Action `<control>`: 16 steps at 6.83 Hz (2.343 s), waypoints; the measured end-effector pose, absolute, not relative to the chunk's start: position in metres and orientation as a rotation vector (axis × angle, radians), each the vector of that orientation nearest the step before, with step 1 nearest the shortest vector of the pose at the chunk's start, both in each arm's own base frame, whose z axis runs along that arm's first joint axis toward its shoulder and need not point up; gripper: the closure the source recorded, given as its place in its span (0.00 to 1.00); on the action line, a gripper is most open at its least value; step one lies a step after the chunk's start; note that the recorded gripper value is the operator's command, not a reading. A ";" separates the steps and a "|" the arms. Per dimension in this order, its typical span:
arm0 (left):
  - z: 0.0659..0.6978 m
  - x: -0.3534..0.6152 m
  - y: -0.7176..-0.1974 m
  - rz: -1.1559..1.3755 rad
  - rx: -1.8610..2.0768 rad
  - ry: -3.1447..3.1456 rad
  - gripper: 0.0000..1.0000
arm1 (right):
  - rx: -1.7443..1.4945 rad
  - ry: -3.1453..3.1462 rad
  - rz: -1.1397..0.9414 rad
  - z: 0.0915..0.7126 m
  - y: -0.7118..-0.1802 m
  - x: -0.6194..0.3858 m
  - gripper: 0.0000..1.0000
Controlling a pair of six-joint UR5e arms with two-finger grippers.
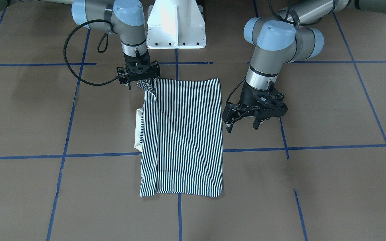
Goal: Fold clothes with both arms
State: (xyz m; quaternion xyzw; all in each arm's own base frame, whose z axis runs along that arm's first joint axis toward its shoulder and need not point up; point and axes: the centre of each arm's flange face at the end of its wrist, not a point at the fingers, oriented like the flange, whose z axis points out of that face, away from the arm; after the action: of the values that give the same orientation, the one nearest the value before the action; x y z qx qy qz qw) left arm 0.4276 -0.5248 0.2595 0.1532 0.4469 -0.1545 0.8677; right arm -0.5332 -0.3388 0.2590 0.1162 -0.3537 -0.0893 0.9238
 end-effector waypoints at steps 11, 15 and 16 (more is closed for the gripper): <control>0.257 0.428 -0.525 -0.322 0.323 0.939 0.00 | 0.214 -0.725 -0.182 0.286 -0.296 -0.537 0.61; 0.255 0.429 -0.526 -0.323 0.326 0.943 0.00 | 0.217 -0.714 -0.179 0.290 -0.303 -0.536 0.60; 0.255 0.429 -0.526 -0.321 0.329 0.948 0.00 | 0.216 -0.713 -0.179 0.290 -0.302 -0.537 0.60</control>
State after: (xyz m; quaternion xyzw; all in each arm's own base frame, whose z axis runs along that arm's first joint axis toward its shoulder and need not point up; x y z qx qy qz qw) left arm 0.4294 -0.5258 0.2548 0.1569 0.4525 -0.1533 0.8644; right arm -0.5368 -0.3023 0.2902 0.1055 -0.3477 -0.0875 0.9275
